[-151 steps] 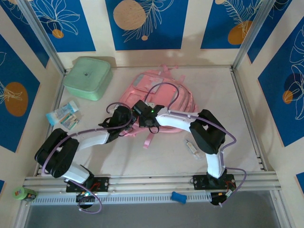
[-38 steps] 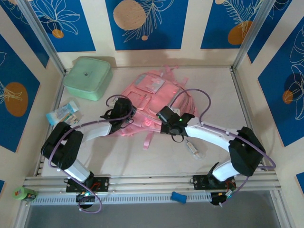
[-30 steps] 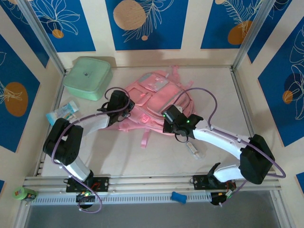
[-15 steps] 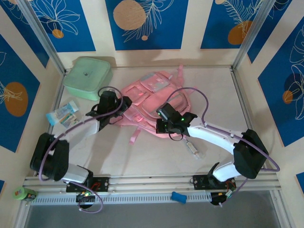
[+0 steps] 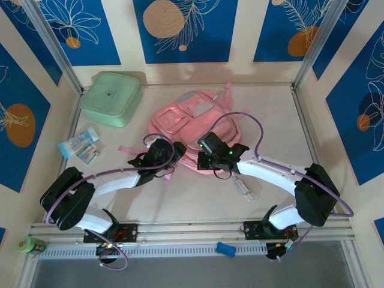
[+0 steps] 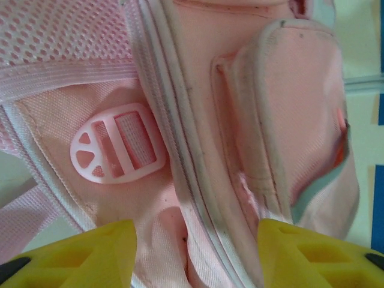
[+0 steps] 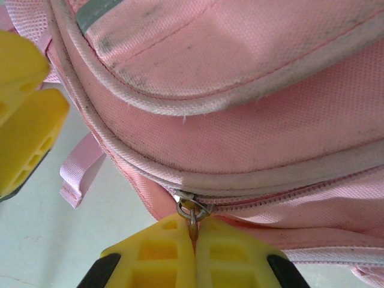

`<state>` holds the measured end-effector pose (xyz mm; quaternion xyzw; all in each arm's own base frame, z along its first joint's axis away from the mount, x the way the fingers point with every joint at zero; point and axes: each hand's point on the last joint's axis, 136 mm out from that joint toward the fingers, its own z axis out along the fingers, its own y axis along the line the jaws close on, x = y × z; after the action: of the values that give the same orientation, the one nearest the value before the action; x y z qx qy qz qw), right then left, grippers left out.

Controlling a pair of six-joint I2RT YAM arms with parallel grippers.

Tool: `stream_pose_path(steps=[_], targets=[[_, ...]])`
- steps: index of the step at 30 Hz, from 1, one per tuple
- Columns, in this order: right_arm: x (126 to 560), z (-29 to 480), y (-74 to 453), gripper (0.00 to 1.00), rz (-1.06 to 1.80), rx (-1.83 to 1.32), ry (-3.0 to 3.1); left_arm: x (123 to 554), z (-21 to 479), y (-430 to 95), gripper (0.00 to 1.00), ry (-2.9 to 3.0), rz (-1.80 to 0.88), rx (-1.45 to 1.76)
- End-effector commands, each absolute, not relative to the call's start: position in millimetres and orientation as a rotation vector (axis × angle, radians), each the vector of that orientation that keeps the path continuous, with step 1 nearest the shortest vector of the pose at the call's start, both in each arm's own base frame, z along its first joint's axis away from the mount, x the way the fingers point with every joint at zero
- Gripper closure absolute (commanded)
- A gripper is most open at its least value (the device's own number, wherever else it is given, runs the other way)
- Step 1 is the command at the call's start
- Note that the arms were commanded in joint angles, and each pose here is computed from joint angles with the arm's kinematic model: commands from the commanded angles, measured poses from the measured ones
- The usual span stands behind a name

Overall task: Pack the student bag
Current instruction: Zip the student bag at the center of the table.

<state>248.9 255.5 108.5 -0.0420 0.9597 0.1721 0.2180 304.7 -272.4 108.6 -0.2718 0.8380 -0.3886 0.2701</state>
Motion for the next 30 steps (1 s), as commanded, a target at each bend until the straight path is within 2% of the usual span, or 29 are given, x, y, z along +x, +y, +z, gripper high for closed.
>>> stream_pose_path(steps=[1,6,10,14,23,30], targets=[[246.4,120.1,260.2,1.00,0.529,-0.115,2.617,315.2,126.5,-291.4,0.48,2.167,-1.097,-0.793],[248.5,123.6,262.6,1.00,0.528,-0.112,2.610,314.7,121.0,-306.3,0.58,2.140,-1.094,-0.818],[250.0,120.8,261.7,1.00,0.501,-0.110,2.615,320.1,123.2,-317.3,0.79,2.129,-1.081,-0.797],[247.8,121.3,251.7,1.00,0.424,-0.097,2.622,322.6,125.7,-301.0,1.00,2.096,-1.002,-0.772],[237.0,123.3,187.2,1.00,0.129,-0.075,2.615,328.2,142.6,-243.6,1.00,2.162,-0.813,-0.621],[238.4,119.2,151.8,1.00,0.120,-0.022,2.658,341.7,141.5,-193.9,1.00,2.204,-0.831,-0.606]])
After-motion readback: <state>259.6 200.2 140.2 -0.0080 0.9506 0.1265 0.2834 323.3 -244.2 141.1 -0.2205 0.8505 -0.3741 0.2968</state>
